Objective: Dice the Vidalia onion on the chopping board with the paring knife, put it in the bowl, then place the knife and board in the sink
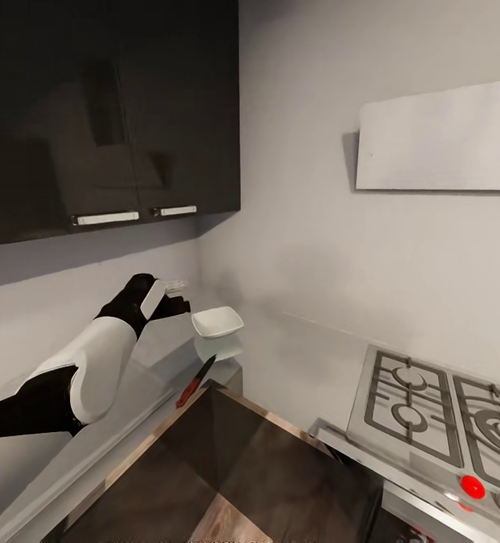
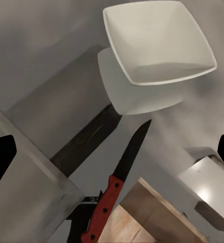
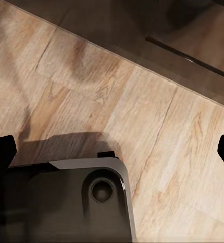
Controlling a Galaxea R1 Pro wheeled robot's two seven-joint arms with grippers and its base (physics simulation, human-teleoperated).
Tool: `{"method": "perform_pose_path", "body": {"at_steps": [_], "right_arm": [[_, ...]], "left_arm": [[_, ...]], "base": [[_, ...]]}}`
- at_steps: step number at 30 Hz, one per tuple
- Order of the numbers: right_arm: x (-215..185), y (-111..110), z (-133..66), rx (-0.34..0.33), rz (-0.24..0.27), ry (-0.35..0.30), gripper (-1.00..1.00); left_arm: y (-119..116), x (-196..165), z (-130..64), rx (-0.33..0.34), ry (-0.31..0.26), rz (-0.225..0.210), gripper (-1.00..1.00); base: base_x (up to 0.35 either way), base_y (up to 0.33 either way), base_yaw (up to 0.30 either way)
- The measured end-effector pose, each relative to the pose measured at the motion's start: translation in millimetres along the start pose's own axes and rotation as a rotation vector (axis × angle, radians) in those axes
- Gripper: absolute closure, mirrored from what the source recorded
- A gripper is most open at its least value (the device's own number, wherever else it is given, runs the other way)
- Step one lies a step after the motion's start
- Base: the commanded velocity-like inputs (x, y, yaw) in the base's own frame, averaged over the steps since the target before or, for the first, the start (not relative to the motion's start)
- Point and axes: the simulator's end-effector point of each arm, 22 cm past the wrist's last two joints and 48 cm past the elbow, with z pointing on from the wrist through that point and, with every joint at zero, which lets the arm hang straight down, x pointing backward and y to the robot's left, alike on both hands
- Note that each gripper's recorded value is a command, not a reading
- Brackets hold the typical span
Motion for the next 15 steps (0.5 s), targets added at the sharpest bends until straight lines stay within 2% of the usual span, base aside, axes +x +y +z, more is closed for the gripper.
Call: {"method": "perform_pose_path", "body": {"at_steps": [4,10,15], "right_arm": [[3.1,-0.3,-0.7,0.001,0.0,0.008,-1.0],[6.4,-0.7,-1.5,0.002,-0.001,0.017,-1.0],[7.8,-1.6,-1.7,0.003,-0.001,0.021,-1.0]], "left_arm": [[0.4,2.4,3.6,-0.001,0.006,0.0,-1.0],[0.9,6.2,9.5,-0.002,0.015,0.001,-1.0],[1.2,7.5,12.2,-0.003,0.018,0.0,-1.0]], "base": [[0.09,0.0,0.0],[0.242,0.0,0.0],[0.059,0.0,0.0]]}}
